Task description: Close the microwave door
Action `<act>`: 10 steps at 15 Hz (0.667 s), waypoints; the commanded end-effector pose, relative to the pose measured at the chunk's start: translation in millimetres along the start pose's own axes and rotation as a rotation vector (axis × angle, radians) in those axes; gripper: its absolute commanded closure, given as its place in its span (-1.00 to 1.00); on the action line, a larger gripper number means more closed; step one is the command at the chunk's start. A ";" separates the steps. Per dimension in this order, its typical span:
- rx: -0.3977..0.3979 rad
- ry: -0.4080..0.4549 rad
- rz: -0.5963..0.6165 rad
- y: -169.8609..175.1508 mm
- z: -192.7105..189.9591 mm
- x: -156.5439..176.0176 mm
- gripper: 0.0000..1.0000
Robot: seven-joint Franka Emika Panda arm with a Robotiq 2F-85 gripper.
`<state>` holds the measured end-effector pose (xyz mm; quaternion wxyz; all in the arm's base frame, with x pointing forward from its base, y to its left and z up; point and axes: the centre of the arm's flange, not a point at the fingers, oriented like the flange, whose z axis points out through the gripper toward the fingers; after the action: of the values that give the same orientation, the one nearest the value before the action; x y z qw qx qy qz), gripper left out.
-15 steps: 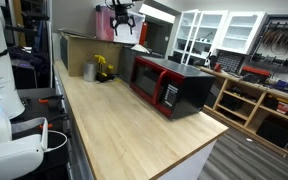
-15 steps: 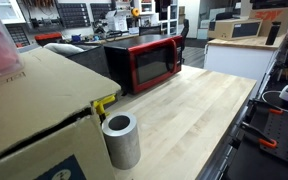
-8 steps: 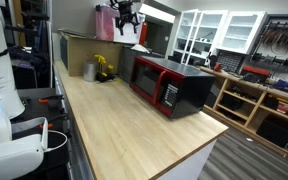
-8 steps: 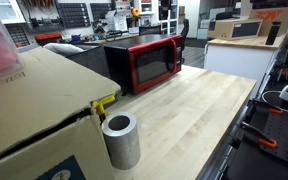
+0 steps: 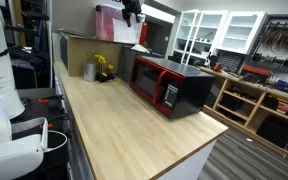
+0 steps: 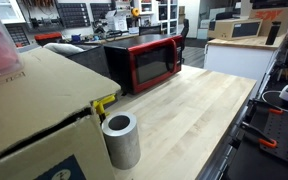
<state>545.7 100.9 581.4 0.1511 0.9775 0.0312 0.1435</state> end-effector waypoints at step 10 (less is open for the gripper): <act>-0.063 0.009 0.183 -4.1 -37.9 5.1 -1.00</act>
<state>539.5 116.2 616.1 0.1677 0.9705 -0.0621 0.1618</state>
